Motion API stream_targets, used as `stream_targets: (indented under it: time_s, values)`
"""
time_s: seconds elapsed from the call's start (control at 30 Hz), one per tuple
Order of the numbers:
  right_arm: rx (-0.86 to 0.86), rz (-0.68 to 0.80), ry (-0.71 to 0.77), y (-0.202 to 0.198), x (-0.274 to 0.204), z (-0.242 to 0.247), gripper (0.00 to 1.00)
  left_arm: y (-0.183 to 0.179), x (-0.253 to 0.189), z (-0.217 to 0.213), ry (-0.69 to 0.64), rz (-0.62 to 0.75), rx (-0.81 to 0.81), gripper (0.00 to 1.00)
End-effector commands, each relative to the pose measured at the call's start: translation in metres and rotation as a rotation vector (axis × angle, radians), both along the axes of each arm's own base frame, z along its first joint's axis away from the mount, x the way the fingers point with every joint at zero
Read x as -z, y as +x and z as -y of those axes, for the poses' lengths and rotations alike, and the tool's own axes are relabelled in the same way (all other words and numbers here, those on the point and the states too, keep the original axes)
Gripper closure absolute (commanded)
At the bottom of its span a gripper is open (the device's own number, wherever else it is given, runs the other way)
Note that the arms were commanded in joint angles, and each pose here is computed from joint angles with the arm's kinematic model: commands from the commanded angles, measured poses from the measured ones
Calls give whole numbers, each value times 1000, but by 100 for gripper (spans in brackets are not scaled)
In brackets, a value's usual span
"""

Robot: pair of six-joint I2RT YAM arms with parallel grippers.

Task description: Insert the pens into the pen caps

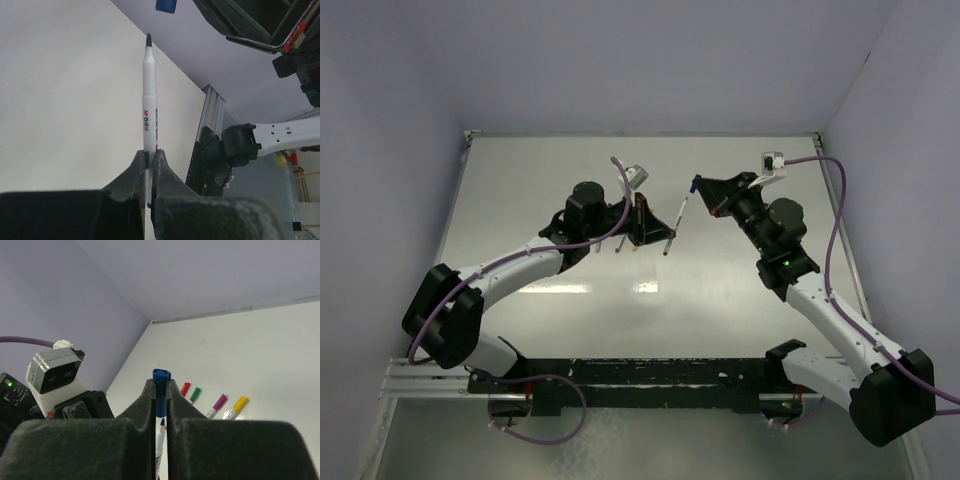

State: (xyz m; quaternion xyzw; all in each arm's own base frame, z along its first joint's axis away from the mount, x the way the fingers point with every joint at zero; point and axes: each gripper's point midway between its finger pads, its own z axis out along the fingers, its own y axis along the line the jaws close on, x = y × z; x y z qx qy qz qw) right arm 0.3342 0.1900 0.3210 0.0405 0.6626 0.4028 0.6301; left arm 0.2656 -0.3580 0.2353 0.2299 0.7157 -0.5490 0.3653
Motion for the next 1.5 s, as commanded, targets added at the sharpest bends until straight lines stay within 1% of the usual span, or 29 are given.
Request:
stream_targets:
  time_s: [0.0, 0.6, 1.03, 1.47]
  values:
    - [-12, 69, 38, -3, -22, -1, 100, -5, -28, -2, -70, 74, 20, 100]
    - [-31, 72, 44, -1, -23, -6, 100, -4, -27, 0, -72, 74, 24, 100]
    - [-62, 11, 28, -6, -6, -10, 100, 1, -21, 0, -69, 74, 3, 100]
    - [-62, 1, 21, -8, -2, -8, 100, 2, -23, -1, -68, 80, -4, 100]
